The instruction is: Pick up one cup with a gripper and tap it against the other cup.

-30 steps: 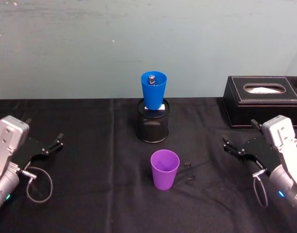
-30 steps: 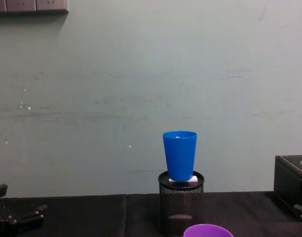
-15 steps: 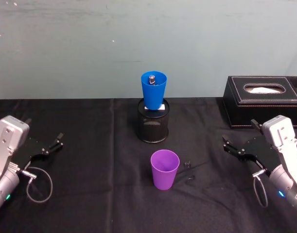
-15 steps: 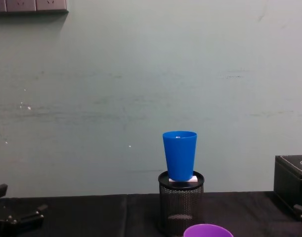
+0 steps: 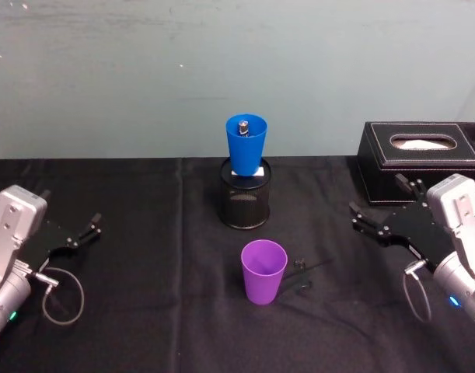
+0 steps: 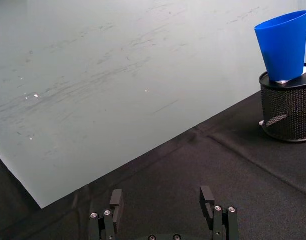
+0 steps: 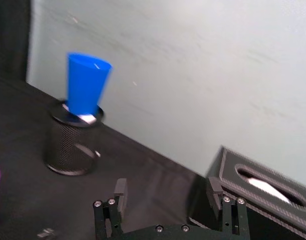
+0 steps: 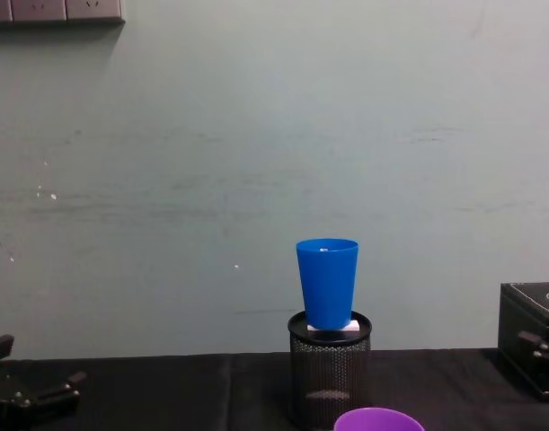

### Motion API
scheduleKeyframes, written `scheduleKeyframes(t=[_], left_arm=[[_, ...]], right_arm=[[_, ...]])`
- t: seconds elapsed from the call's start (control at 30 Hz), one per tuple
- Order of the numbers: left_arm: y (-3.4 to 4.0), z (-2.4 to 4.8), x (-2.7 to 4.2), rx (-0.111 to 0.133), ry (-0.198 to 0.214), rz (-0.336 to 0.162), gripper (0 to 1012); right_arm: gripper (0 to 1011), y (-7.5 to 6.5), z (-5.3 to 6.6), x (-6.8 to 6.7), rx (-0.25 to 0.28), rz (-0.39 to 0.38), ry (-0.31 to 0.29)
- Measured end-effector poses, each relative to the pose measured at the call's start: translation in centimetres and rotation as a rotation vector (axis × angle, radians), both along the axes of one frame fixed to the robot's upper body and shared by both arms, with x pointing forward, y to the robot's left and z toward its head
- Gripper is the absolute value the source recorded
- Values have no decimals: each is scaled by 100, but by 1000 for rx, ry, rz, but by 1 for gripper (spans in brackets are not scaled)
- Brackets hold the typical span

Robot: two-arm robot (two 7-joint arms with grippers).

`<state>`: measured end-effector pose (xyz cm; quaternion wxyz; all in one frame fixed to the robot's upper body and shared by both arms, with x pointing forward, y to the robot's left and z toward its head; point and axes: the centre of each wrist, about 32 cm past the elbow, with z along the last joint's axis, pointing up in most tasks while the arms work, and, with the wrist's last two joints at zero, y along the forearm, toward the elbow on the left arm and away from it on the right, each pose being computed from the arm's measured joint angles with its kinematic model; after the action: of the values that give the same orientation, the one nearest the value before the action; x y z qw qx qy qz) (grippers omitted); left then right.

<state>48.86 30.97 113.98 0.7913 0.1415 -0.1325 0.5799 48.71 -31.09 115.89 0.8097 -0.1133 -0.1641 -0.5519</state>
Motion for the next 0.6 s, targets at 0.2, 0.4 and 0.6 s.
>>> scheduleKeyframes(t=[0.2, 0.4, 0.6], left_arm=[[0, 0, 0, 0, 0, 0, 1000], [0, 0, 0, 0, 0, 0, 1000], [0, 0, 0, 0, 0, 0, 1000]], right_arm=[[1002, -14, 12, -157, 65, 168, 7], [1003, -21, -129, -273, 134, 365, 73], [1002, 42, -272, -281, 139, 509, 152]])
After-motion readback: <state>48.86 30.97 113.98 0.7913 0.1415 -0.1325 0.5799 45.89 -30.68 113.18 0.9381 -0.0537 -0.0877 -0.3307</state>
